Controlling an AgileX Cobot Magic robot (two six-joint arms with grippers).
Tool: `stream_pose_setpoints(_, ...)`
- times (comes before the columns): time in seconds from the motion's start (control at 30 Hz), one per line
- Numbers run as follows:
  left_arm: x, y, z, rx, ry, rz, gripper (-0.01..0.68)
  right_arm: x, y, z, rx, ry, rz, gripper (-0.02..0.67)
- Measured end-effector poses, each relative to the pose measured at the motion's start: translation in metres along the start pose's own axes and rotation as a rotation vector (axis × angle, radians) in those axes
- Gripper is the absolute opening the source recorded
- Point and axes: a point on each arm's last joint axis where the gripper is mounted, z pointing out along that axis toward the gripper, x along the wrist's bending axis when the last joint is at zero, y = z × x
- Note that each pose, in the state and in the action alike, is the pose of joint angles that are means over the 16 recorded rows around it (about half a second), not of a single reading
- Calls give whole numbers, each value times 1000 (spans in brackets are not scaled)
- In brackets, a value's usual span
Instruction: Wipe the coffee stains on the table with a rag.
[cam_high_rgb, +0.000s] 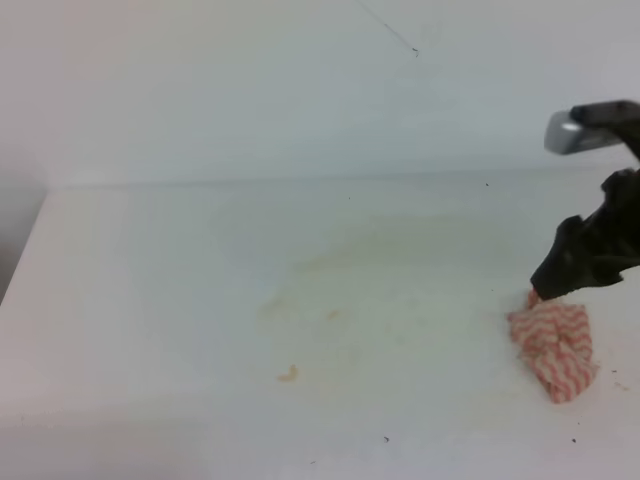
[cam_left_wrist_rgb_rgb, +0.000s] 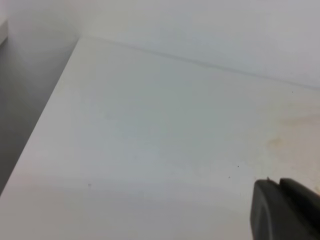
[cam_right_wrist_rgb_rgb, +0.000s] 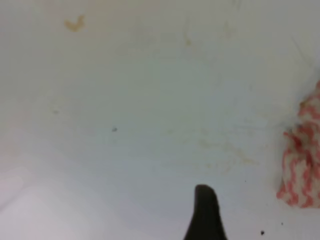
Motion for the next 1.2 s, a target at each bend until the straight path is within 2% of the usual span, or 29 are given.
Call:
stream_pose_setpoints(0.4,0,0,0,0,0,0,-3,44,-40,-71,-53,45,-109,403)
stream_pose_setpoints(0.87,0,0,0,0,0,0,-3,94,-83,-99,-88,201,-222,356)
stream_pose_setpoints(1.07,0,0,0,0,0,0,-3,108,-92,-110,-119,216,-264,354)
stream_pose_setpoints(1.2,0,0,0,0,0,0,-3,110,-97,-114,-121,188,-269,329)
